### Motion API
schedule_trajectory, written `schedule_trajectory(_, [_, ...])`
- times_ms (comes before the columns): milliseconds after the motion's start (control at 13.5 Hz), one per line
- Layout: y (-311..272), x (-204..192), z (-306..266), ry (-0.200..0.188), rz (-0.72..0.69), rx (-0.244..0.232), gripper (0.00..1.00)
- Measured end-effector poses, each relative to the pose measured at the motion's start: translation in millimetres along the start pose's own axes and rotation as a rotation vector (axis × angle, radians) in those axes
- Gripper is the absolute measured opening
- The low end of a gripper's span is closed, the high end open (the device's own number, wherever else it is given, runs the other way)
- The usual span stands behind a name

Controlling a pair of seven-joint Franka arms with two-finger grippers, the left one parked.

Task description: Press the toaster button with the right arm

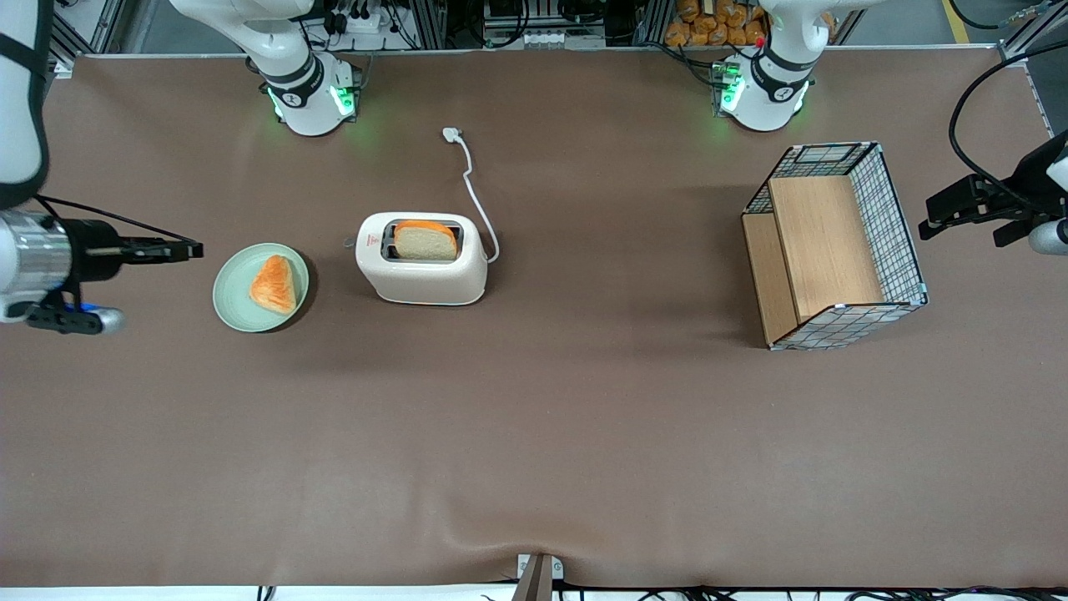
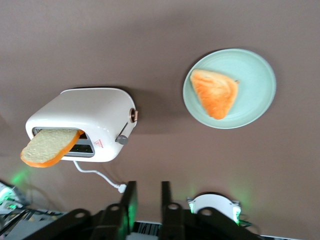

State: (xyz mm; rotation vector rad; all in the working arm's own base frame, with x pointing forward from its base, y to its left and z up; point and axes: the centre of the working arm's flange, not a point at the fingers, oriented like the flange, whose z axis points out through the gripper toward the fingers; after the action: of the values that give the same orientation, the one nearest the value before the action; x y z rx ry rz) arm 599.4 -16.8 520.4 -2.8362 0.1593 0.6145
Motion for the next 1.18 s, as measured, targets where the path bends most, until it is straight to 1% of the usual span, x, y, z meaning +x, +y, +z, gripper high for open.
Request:
schedule_trajectory(148, [1,-14,-18,0.04,0.003,-0.034,0.57])
schedule_trajectory(222, [2,-22,-27,0.06,0.004,-0.05,0.64])
schedule_trajectory(295, [2,-31,-36,0.08,0.003,-0.061,0.64])
schedule_trajectory(369, [1,-41,-46,0.101,-0.003,-0.068,0.7])
schedule_trajectory(443, [1,-50,-54,0.122,-0.01,-0.077,0.8])
schedule_trajectory(517, [3,-59,-62,0.14,-0.022,-0.092,0.88])
schedule_trajectory(591, [5,-67,-70,0.157,-0.044,-0.115,0.99])
schedule_trajectory(665, [7,-74,-76,0.173,-0.067,-0.138,1.0])
schedule_trajectory(739, [9,-80,-83,0.198,-0.085,-0.154,1.0])
schedule_trajectory(886, [9,-92,-104,0.292,-0.116,-0.177,1.0])
schedule_trajectory(960, [10,-97,-112,0.332,-0.139,-0.19,1.0])
schedule_trajectory(1034, [11,-99,-118,0.365,-0.157,-0.199,1.0])
schedule_trajectory(1108, [15,-99,-120,0.384,-0.163,-0.203,1.0])
schedule_trajectory(1182, [19,-99,-120,0.393,-0.167,-0.204,1.0])
